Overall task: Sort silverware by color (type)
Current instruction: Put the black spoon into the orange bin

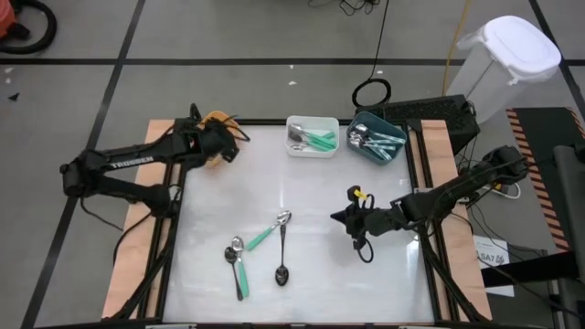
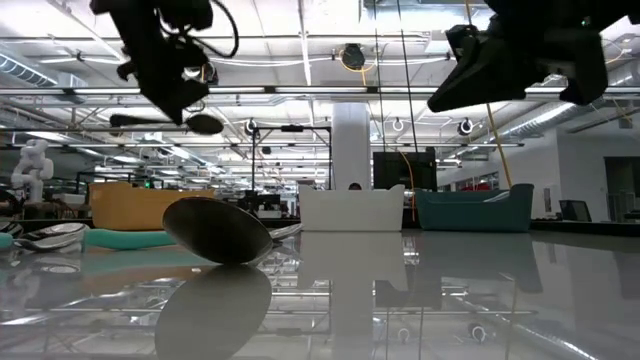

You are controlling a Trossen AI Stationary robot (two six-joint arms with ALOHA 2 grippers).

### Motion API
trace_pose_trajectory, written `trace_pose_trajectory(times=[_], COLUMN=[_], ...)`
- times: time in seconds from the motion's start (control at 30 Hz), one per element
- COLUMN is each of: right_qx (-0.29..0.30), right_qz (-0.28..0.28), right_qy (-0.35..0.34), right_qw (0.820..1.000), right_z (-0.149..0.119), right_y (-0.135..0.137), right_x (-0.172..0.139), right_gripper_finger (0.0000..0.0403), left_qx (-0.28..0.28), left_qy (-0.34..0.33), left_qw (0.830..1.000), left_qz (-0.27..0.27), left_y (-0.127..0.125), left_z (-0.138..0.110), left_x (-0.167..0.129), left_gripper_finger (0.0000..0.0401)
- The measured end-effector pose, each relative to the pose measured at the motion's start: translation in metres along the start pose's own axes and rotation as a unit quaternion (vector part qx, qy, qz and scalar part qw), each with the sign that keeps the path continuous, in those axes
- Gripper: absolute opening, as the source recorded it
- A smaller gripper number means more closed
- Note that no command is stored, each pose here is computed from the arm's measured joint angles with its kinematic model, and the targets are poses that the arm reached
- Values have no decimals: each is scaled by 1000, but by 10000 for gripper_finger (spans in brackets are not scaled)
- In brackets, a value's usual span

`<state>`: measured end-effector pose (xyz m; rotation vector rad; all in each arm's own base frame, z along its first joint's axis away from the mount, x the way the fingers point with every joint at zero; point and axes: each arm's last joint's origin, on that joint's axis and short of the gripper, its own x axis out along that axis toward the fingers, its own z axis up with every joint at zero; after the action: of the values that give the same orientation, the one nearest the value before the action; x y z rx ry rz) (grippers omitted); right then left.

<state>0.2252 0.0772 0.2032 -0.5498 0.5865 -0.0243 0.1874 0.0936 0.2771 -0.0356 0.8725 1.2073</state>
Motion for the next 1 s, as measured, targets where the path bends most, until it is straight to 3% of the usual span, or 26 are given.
trace_pose_trajectory(times=[0.57,1.0], right_qx=[17,31], right_qz=[-19,-19], right_qy=[34,34], right_qw=[999,999], right_z=[-9,-9], right_y=[-14,-14], right_x=[7,7], right_gripper_finger=[2,2], left_qx=[-43,12], left_qy=[117,187], left_qw=[992,982], left_qz=[-4,-23], left_y=[34,16], left_z=[-18,-25], left_x=[64,110], left_gripper_finger=[0,1])
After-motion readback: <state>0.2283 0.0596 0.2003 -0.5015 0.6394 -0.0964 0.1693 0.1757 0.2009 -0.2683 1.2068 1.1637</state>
